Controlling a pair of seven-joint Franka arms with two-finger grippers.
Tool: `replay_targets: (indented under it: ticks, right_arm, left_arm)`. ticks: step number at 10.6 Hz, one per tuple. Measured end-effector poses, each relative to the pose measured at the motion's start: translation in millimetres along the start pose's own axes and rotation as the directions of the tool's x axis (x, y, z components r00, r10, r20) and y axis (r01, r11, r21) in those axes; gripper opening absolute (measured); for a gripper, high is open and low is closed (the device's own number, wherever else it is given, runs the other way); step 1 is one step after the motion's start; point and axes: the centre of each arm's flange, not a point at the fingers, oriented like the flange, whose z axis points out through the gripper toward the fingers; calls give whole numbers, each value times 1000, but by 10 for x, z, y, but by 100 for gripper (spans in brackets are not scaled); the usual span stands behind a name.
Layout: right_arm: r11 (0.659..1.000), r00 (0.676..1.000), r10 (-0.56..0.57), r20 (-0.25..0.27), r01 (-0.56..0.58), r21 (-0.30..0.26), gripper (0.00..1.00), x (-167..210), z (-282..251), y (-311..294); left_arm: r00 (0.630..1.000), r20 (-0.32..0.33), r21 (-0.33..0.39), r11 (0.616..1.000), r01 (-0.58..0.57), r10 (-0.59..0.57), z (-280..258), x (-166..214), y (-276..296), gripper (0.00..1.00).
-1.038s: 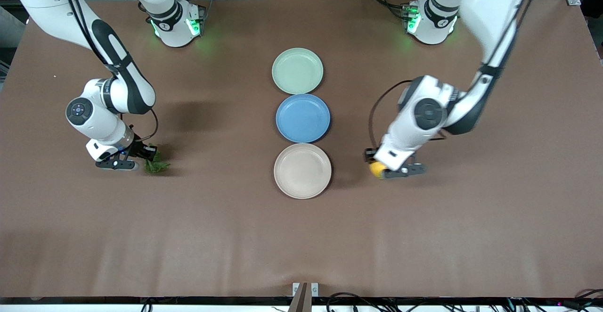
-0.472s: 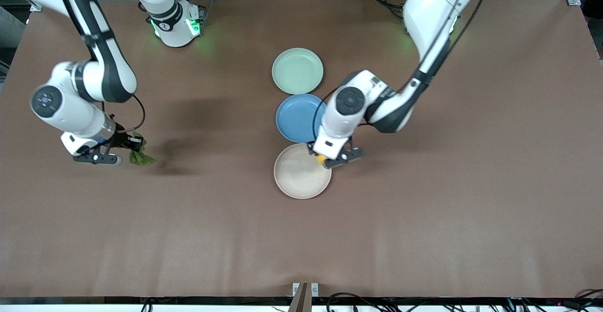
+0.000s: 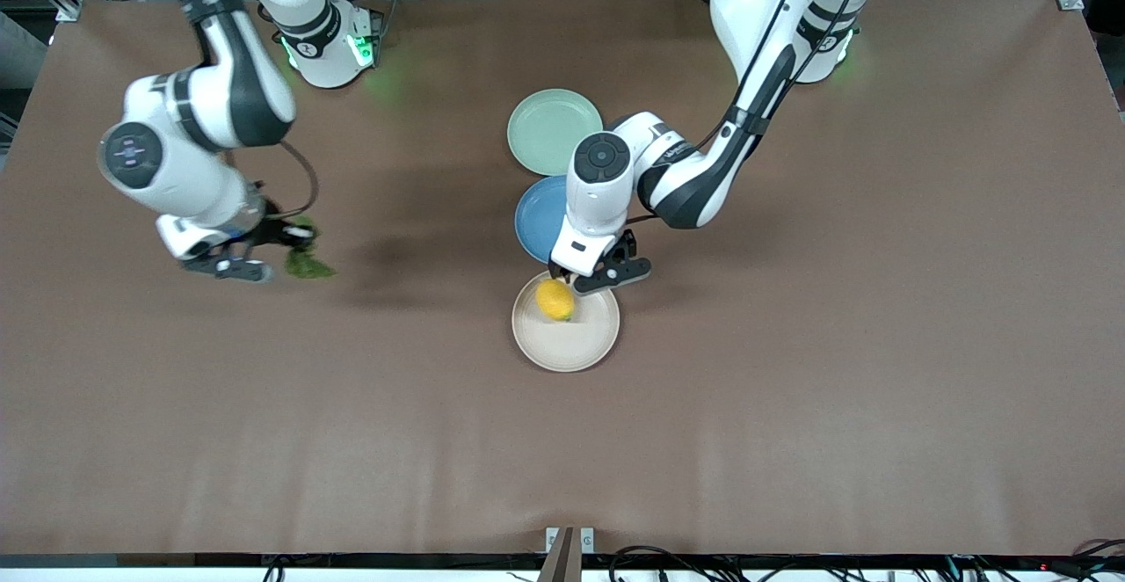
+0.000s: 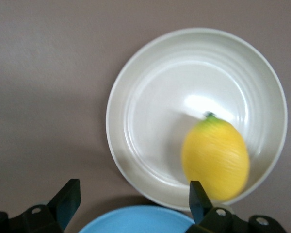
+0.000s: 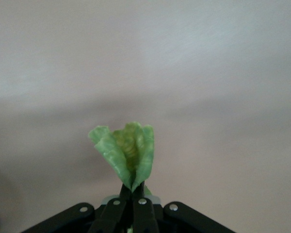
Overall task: Place lemon and lettuce in plates
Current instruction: 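Move the lettuce to the green plate while the left gripper withdraws, then release the lettuce onto the green plate with the right gripper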
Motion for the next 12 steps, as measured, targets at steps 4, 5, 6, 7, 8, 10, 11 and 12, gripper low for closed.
replay_targets:
  ticks: [4,5,6,7,8,10,11,12]
  right_arm:
    - [998,998,62,24,-62,2,3,-876,-37,-1433]
    - [998,997,68,27,-67,-7,3,-1230,-2,-1823]
    - [999,998,50,30,-50,-15,3,-1592,35,-2154]
    - [999,999,25,32,-24,-23,3,-1967,70,-2437]
    - [999,999,-1,36,2,-32,3,-2342,115,-2673]
    - [999,998,-32,52,34,-37,3,-2929,265,-2986]
    - [998,997,-44,68,47,-33,3,-3121,377,-3087]
    - [998,994,-63,86,65,-23,3,-3255,516,-3166]
  left_arm:
    - [999,8,98,994,43,-44,-175,698,-480,100]
    - [999,21,124,992,25,-28,-289,955,-699,100]
    - [999,32,138,990,1,-6,-420,1215,-936,100]
    - [999,51,158,987,-25,17,-531,1401,-1146,100]
    - [997,68,172,984,-48,37,-625,1526,-1306,100]
    - [989,106,189,975,-121,102,-747,1701,-1558,100]
    - [979,141,200,964,-173,146,-816,1827,-1766,100]
    - [965,178,202,953,-225,190,-897,2005,-2049,100]
